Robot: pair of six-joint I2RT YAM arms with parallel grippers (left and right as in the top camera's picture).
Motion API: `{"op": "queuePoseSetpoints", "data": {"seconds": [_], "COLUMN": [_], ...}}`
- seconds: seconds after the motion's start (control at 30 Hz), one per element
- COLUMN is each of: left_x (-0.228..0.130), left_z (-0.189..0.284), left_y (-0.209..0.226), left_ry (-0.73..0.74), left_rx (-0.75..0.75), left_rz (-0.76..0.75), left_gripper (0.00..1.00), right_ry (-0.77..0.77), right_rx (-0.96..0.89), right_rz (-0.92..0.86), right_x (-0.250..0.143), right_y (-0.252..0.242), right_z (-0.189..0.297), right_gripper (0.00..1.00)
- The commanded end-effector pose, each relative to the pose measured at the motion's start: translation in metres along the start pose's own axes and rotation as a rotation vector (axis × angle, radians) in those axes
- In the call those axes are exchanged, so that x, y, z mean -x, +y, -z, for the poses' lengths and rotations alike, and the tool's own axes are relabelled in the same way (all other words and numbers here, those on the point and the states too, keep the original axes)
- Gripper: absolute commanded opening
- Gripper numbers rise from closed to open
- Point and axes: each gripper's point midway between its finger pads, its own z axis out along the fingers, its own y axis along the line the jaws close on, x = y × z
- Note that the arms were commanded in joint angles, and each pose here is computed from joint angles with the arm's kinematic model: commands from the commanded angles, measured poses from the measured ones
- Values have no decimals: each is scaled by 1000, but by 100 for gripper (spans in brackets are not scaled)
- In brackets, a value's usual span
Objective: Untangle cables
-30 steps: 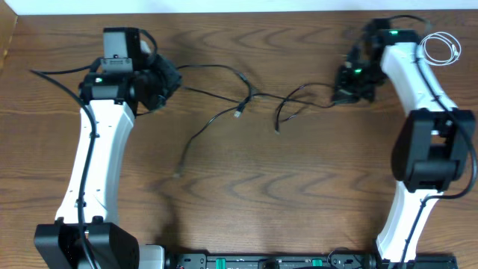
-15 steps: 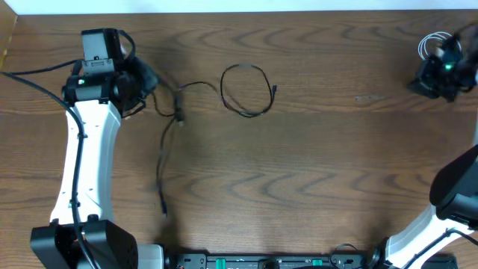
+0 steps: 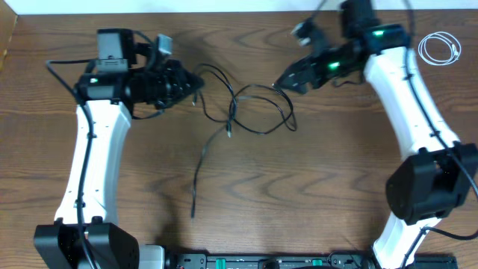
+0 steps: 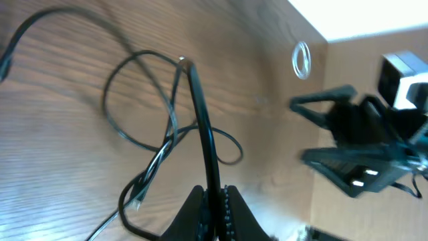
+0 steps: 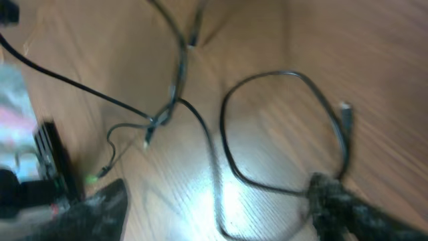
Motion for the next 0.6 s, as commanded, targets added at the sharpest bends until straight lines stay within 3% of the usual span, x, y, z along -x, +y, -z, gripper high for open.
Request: {"op": "queuePoseSetpoints", "data": {"seconds": [0.0, 0.2, 0.27, 0.3, 0.37, 0.47, 0.57], "left_x": [-9, -12, -12, -12, -9, 13, 37], "left_z": [-3, -6, -6, -6, -6, -1, 18], "left_y": [-26, -30, -31, -31, -26, 13, 53], "left_ry": [23, 31, 31, 31, 16, -101, -231], "left_rx": [-69, -76, -76, -76, -48, 176, 403], "left_rz": [-87, -100, -100, -101, -100, -95, -51], "left_gripper": [7, 7, 7, 7, 7, 7, 7], "right_ry": [111, 268, 299, 305, 323, 301, 237], "right_rx": [21, 23, 19, 21, 10, -54, -222], "right_rz": [65, 92, 84, 79, 68, -13, -219], "right_x": [-18, -51, -59, -62, -66, -60, -51], "right_y": [9, 3, -4, -5, -10, -24, -61], "right_z": [-41, -101, -114, -116, -120, -106, -56], "right_gripper": [76, 79, 74, 67, 1, 1, 1]}}
